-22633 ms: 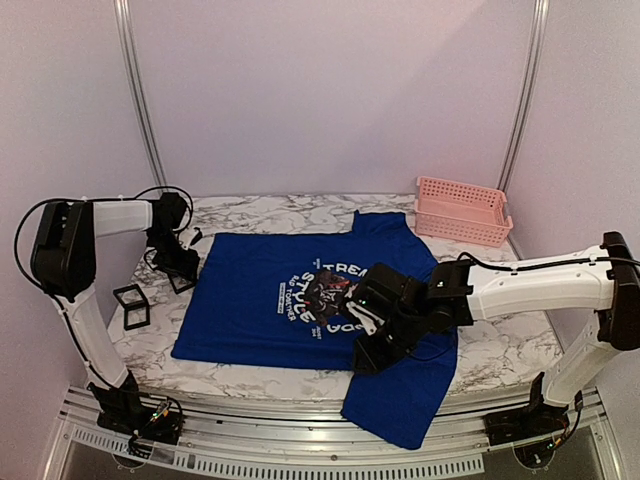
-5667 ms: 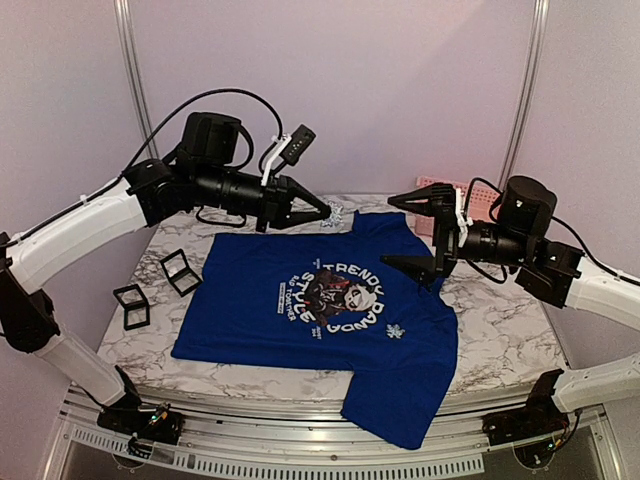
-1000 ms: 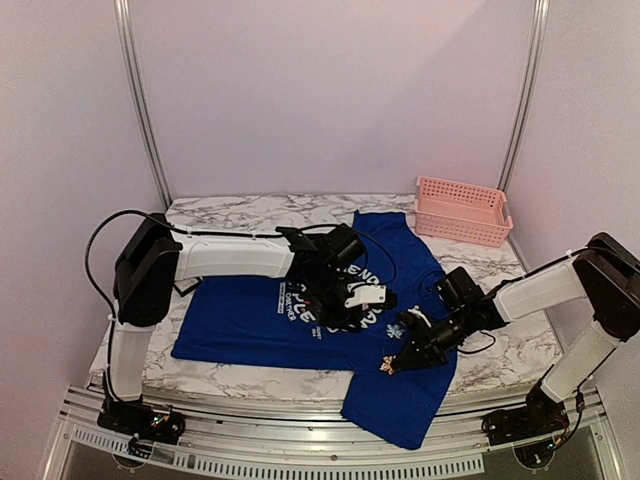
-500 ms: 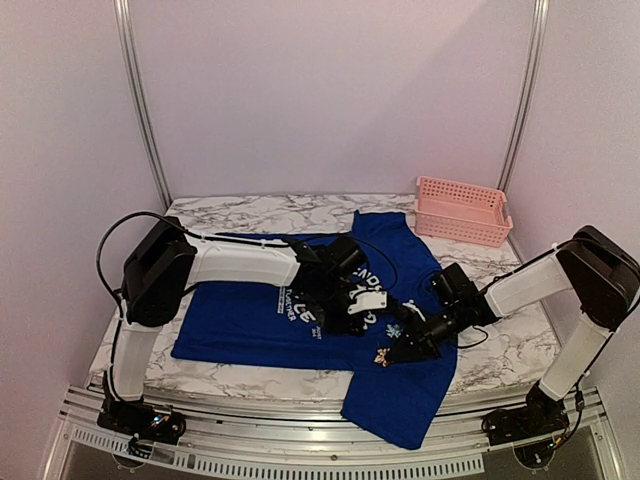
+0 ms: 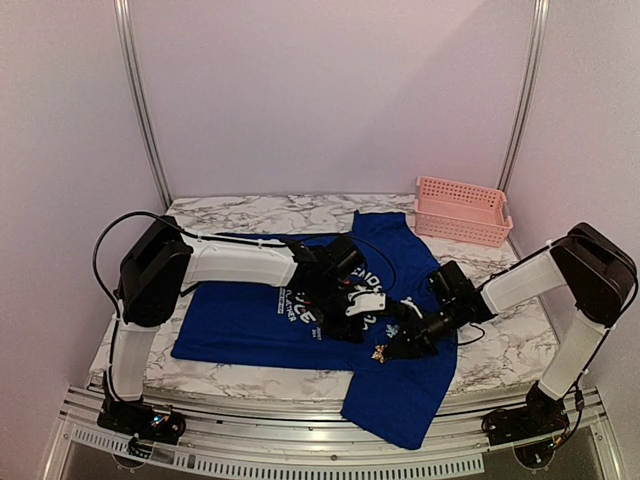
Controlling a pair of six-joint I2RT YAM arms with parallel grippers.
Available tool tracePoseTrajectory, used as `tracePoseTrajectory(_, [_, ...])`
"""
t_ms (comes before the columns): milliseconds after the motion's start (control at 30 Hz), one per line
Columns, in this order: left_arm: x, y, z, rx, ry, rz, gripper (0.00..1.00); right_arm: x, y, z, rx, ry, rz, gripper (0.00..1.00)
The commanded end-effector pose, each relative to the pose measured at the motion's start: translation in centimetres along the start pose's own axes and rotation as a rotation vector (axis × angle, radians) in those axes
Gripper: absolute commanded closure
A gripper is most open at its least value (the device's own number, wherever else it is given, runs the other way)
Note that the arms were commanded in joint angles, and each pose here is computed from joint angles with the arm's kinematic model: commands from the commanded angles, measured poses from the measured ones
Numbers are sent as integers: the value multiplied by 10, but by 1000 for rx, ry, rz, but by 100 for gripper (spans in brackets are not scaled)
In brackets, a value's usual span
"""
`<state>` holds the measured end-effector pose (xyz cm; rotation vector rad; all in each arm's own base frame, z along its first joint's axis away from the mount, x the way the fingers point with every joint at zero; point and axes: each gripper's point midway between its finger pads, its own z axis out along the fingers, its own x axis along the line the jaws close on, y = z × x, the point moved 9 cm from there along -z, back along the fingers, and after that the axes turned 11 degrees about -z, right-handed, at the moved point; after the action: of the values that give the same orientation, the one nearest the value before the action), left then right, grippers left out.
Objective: Pin the brooch onto the clothing
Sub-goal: Pick up the clothing with brooches at the center of the board.
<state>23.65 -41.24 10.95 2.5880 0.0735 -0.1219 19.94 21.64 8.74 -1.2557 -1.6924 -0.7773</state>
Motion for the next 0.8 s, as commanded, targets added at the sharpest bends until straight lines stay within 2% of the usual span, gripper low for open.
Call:
tracePoseTrajectory(0, [-3, 11, -12, -21, -11, 2, 59, -2, 6, 0, -3, -13, 10, 100])
tracePoseTrajectory(133, [-4, 10, -10, -16, -16, 6, 59, -2, 5, 1, -1, -13, 8, 100])
tracePoseTrajectory(267, [-1, 7, 1, 1, -6, -22, 64, -7, 7, 3, 6, -8, 19, 100])
tracePoseTrajectory(600, [-16, -1, 7, 19, -28, 23, 60, -9, 5, 4, 13, -11, 24, 100])
tracePoseTrajectory(667, [-11, -1, 10, 24, 12, 13, 64, -9, 6, 5, 12, -7, 19, 100])
tracePoseTrajectory(767, [-6, 2, 11, 24, 50, 0, 77, -10, 7, 5, 14, -3, 27, 100])
